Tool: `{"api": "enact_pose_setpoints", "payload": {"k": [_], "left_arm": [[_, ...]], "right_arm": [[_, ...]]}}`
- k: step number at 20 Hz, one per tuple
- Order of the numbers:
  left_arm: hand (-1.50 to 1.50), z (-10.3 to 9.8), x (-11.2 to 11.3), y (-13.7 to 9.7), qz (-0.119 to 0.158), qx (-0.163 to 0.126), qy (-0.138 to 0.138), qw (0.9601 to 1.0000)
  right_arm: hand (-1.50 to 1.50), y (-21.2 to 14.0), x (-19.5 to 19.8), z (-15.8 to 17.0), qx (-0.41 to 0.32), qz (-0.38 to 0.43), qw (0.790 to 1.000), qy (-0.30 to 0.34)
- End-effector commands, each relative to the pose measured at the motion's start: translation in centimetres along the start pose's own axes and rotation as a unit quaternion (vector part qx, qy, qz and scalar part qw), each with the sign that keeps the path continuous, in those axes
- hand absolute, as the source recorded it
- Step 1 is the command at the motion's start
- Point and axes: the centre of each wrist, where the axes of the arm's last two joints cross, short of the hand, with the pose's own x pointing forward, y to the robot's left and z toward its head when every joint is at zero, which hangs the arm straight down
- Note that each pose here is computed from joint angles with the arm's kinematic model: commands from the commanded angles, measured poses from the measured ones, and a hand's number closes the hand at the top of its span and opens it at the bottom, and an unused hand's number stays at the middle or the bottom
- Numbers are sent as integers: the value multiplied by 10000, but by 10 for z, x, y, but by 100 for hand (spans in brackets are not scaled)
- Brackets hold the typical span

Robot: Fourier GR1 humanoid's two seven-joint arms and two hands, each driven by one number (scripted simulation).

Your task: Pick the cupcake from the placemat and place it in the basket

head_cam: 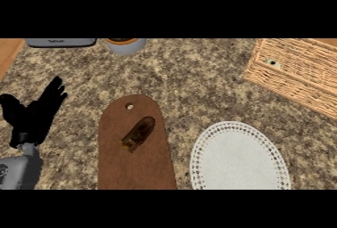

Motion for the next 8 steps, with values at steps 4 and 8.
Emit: {"api": "enact_pose_setpoints", "payload": {"k": [4,8], "left_arm": [[0,0,-8,6,-40,57,-51,10000],[0,1,-1,3,17,60,-21,10000]], "right_arm": [[-150,-102,-34,-11,639,106,9977,193],[-150,-180,-52,-23,915,242,9953,193]]}}
